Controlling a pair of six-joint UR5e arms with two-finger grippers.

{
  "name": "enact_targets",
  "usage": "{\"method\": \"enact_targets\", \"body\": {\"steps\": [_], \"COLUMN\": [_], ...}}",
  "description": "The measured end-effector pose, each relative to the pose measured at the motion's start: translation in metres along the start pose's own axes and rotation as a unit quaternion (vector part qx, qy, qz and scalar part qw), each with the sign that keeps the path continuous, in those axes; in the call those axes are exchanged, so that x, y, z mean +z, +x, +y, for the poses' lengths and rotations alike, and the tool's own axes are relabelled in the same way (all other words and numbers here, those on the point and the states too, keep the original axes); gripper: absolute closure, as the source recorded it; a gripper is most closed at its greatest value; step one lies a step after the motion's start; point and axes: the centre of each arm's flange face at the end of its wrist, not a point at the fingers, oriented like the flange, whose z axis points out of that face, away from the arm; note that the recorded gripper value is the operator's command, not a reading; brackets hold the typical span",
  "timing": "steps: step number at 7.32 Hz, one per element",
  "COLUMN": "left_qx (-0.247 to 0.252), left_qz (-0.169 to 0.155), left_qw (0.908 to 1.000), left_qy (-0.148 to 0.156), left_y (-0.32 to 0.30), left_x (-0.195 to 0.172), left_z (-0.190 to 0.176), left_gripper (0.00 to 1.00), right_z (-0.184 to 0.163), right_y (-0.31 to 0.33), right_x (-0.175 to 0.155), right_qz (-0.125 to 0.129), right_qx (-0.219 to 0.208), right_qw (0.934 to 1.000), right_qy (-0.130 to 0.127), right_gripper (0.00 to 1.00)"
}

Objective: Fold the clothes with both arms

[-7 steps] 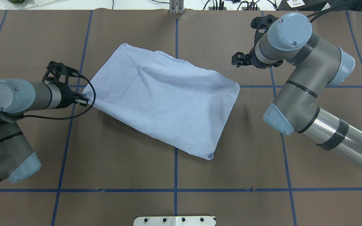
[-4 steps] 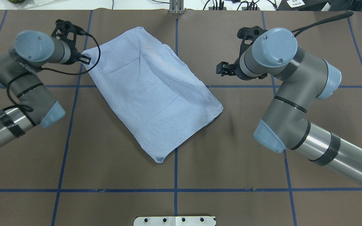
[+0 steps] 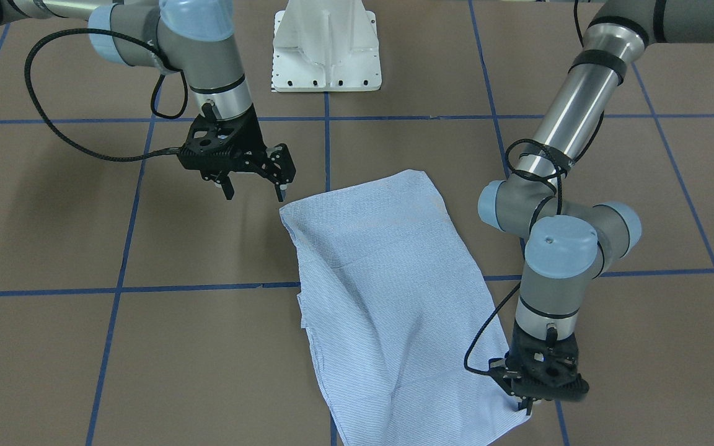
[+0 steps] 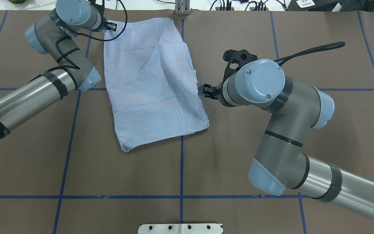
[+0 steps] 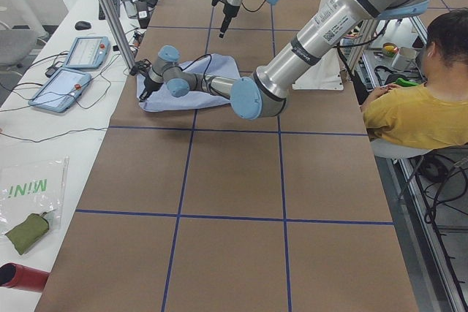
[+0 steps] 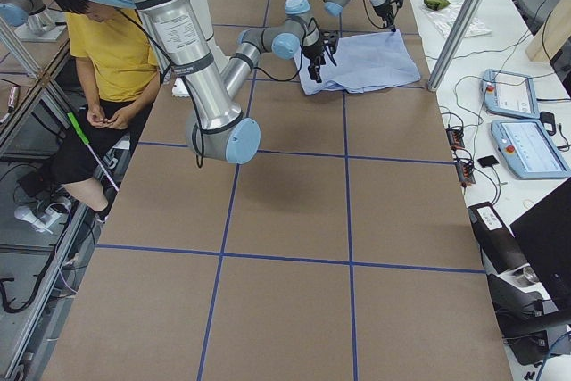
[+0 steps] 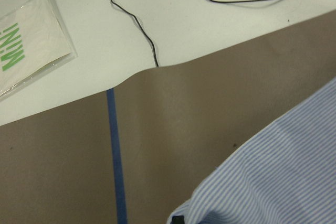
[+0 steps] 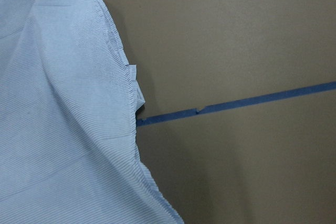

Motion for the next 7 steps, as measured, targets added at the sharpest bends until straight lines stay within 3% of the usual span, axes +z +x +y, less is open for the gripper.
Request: {"method": "enact_targets", "body": {"steps": [1,3,5,7], "left_qx": [-0.001,0.005,0.009,0.009], "left_qz": [0.007,0.052,0.091,0.106], "left_qw": [1.0000,0.9986,0.9958,0.9944], "left_qy": [0.004,0.001,0.002,0.005], "left_y": [-0.004,-0.027,-0.044,-0.051], "left_x": [0.001,-0.018,-0.051,-0.073], "left_z": [0.004,0.032,0.063,0.084], "left_gripper": [0.00,0.00,0.00,0.00], "right_z": [0.016,0.054,0.090,0.107], "right_y": [-0.017,-0.035,-0.044,-0.062], "right_x": [-0.009,-0.001,0.024,0.055], "right_qz": [0.002,0.011,0.029,0.051], "right_qx": [0.013,0.060,0.152,0.205], "right_qw": [0.9999,0.9981,0.9880,0.9773], "right_qy": [-0.003,-0.003,0.006,0.020], "right_gripper": [0.00,0.03,0.06,0.08]}}
